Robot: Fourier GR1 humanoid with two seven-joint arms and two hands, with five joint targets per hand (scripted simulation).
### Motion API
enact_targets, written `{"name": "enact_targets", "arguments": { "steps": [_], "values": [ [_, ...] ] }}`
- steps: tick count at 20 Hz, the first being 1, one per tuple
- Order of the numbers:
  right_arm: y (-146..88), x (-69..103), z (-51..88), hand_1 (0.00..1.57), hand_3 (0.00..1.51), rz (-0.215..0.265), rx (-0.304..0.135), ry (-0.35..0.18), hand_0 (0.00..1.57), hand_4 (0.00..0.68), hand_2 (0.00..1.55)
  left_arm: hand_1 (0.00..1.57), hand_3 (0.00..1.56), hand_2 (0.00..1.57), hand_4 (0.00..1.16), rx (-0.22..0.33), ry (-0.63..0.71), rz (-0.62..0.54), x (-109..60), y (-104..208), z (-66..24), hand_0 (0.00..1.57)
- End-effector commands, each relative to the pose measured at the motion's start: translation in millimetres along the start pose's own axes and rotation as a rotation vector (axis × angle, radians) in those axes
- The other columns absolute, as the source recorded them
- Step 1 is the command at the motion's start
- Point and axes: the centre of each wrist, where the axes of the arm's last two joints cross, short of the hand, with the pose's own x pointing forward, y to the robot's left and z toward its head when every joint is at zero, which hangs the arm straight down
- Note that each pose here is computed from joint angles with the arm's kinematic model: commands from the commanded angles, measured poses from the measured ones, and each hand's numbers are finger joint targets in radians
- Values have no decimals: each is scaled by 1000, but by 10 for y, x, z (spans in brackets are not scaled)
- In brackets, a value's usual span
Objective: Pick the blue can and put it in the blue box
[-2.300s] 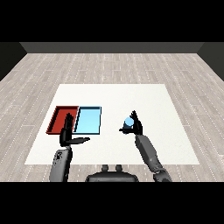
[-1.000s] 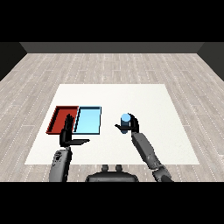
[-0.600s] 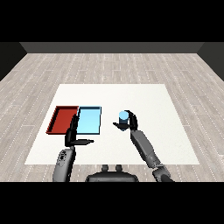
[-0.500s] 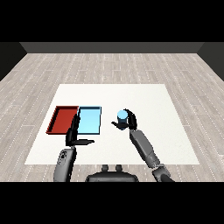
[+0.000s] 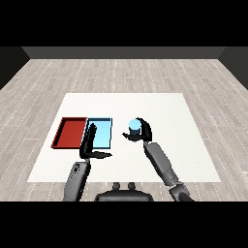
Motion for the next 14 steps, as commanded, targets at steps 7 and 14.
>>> {"name": "enact_targets", "arguments": {
  "steps": [7, 14],
  "values": [
    [-340, 126, 56, 1466, 1373, -22, 31, -22, 1466, 565, 1466, 0, 0, 0, 0, -45, 31, 54, -101, -400, -152, 0],
    [-70, 96, -19, 1446, 1383, 10, 34, -24, 1446, 562, 1469, 0, 0, 0, 0, -85, 27, 86, 13, -459, -431, 0]
  ]
}}
